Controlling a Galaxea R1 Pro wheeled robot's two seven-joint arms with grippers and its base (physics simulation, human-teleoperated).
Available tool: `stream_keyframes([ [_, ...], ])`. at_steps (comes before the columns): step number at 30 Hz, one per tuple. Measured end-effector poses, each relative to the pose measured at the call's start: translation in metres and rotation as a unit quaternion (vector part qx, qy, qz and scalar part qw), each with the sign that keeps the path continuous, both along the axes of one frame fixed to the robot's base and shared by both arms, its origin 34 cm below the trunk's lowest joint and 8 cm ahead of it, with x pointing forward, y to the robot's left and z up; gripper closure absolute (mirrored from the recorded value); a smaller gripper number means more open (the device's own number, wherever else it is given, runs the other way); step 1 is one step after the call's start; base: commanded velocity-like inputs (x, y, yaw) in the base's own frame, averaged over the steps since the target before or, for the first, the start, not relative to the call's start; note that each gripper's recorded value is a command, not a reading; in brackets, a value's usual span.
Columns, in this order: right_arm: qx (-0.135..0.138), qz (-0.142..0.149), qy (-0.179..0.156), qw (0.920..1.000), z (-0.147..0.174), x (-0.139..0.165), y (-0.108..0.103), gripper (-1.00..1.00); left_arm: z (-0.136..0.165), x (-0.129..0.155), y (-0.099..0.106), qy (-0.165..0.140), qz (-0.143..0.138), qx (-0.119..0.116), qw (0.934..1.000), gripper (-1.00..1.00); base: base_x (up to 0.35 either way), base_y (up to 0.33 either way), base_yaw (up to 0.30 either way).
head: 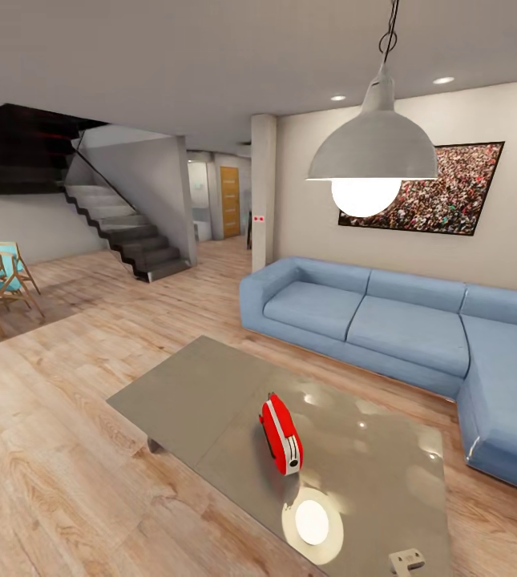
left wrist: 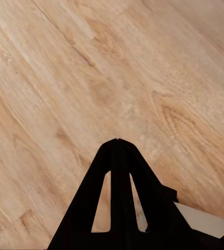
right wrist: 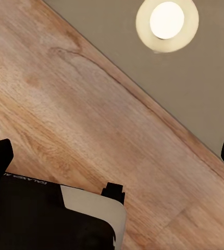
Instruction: Turn on the radio receiver that's on the table in the living room.
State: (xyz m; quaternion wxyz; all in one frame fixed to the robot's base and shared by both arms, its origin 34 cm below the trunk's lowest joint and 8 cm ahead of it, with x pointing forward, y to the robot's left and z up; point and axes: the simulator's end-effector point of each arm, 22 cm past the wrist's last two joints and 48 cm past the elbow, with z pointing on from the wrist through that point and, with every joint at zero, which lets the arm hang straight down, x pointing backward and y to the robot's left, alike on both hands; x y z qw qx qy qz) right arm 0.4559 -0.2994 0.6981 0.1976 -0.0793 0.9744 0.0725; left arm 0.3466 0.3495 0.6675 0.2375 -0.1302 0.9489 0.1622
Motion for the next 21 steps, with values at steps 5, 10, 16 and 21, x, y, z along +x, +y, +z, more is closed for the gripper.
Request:
stream_keyframes([
  [5,0.000,0.000,0.000,1.0000,0.000,0.000,0.000,-1.00,-0.004,-0.001,-0.030,0.002,-0.006,-0.019,0.9998,1.00,0.000,0.000,0.000],
  [10,0.000,0.000,0.000,1.0000,0.000,0.000,0.000,-1.00,-0.005,-0.001,-0.041,0.003,-0.008,-0.027,0.9996,1.00,0.000,0.000,0.000],
  [16,0.000,0.000,0.000,1.0000,0.000,0.000,0.000,-1.00,-0.005,-0.001,-0.043,0.003,-0.008,-0.028,0.9996,1.00,0.000,0.000,0.000],
  [21,0.000,0.000,0.000,1.0000,0.000,0.000,0.000,-1.00,-0.005,-0.001,-0.044,0.003,-0.008,-0.028,0.9996,1.00,0.000,0.000,0.000],
])
